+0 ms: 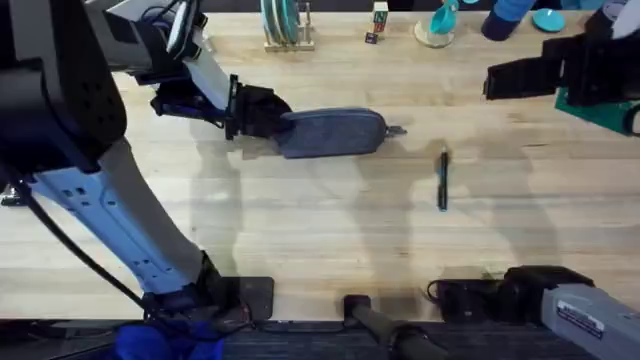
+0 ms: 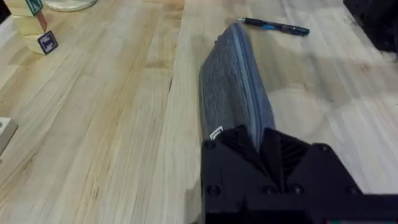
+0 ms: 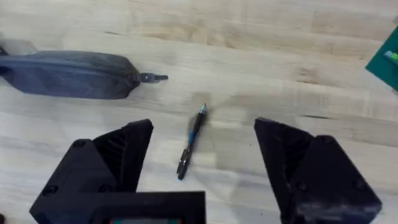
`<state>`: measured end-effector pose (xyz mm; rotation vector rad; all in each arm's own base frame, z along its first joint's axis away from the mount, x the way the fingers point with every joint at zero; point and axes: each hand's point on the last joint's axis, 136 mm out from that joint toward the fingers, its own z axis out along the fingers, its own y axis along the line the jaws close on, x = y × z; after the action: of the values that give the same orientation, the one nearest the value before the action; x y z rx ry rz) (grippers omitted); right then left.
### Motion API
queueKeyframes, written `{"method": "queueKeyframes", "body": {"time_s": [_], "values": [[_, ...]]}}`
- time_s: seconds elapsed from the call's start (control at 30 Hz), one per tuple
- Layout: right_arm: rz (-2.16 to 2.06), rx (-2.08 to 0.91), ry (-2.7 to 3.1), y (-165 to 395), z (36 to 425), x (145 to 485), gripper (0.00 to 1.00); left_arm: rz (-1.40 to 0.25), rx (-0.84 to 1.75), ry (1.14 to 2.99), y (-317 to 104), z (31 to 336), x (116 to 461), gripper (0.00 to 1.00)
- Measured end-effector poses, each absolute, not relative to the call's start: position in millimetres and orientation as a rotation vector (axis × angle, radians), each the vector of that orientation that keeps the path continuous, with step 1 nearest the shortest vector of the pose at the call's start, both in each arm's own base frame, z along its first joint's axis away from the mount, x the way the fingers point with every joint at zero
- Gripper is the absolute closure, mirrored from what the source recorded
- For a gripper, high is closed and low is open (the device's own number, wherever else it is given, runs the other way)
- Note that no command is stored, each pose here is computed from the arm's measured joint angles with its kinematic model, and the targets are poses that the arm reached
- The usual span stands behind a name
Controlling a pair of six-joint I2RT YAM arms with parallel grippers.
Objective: Unzip the bag, pick up the pens from the table one at a time and place them inside, then zip the bag closed.
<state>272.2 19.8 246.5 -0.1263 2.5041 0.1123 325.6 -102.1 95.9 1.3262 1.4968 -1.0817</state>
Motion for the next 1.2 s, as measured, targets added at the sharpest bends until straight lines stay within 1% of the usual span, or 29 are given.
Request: {"method": "queueKeyframes", "body": {"time_s": [0.27, 0.47, 0.7, 0.93, 1.2], "values": [[0.111, -0.135, 2.513, 20, 245, 270, 0.005, -1.079, 1.328, 1.495, -102, 96, 326, 0.956], [0.092, -0.195, 2.513, 20, 244, 269, 0.005, -1.076, 1.329, 1.494, -102, 96, 326, 0.956], [0.043, -0.455, 2.485, 23, 243, 267, 0.005, -1.068, 1.333, 1.488, -102, 95, 327, 0.957], [0.145, -0.713, 2.429, 35, 235, 274, 0.004, -1.068, 1.334, 1.488, -102, 95, 327, 0.957], [0.189, -0.878, 2.359, 40, 230, 283, 0.005, -1.063, 1.336, 1.485, -102, 95, 328, 0.957]]}}
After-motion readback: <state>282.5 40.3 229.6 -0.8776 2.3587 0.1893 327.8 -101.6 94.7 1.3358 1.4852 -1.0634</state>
